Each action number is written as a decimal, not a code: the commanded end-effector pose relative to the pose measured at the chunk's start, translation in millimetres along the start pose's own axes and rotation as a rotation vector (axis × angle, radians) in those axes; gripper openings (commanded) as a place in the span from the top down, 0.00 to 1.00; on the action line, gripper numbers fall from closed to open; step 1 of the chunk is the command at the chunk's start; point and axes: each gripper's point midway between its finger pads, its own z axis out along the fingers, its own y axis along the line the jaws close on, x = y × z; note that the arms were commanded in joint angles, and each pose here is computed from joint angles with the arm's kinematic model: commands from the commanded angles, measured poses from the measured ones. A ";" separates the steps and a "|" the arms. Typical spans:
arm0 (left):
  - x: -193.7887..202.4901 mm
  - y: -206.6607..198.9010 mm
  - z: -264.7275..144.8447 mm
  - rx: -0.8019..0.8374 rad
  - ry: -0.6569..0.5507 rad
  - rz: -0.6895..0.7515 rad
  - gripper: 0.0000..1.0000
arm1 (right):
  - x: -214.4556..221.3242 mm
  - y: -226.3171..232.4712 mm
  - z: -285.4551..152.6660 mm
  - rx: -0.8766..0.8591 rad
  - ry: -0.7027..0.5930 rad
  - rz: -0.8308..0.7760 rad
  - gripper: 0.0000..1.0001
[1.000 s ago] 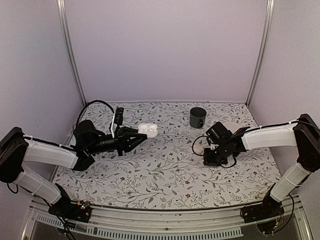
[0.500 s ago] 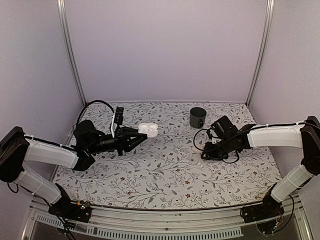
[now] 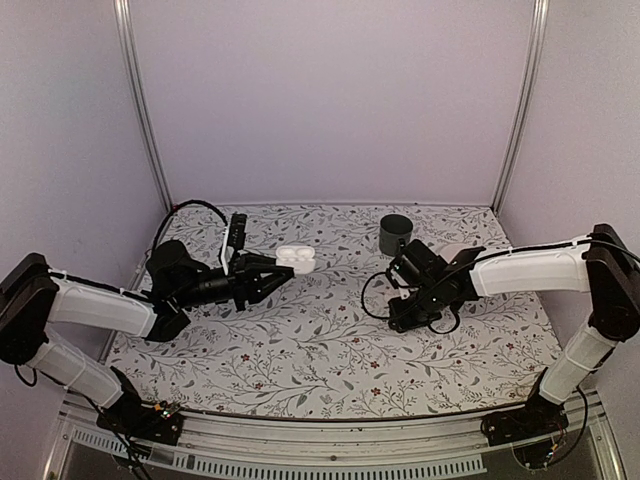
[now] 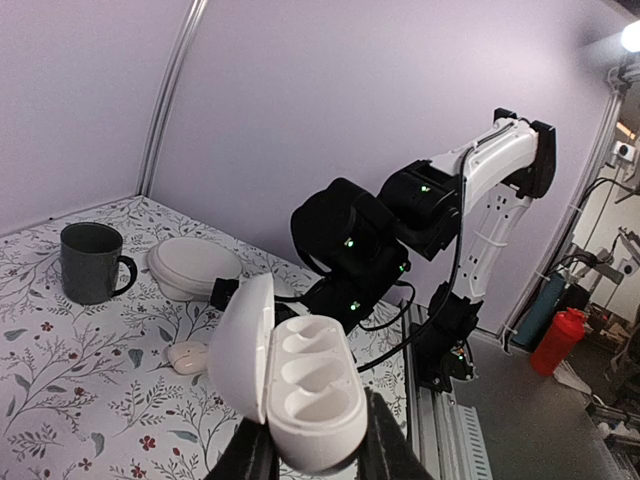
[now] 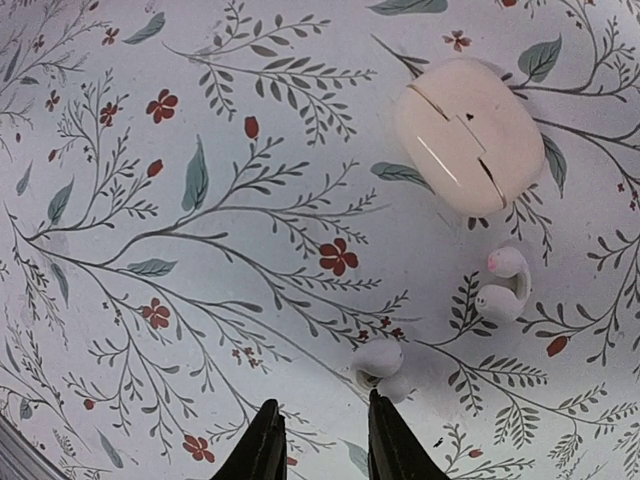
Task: Insert the wireless bluetooth earbuds into the charging case
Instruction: Adjust the right earbud at the center of the board.
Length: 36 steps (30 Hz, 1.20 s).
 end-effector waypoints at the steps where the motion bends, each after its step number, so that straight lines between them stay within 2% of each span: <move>1: -13.4 1.7 2.2 0.008 -0.034 0.027 1.00 | 4.6 -9.8 3.3 0.065 0.024 -0.020 0.70; 36: -15.0 1.2 4.5 0.008 -0.013 0.006 1.00 | 7.9 -6.6 27.4 0.072 0.049 -0.065 0.75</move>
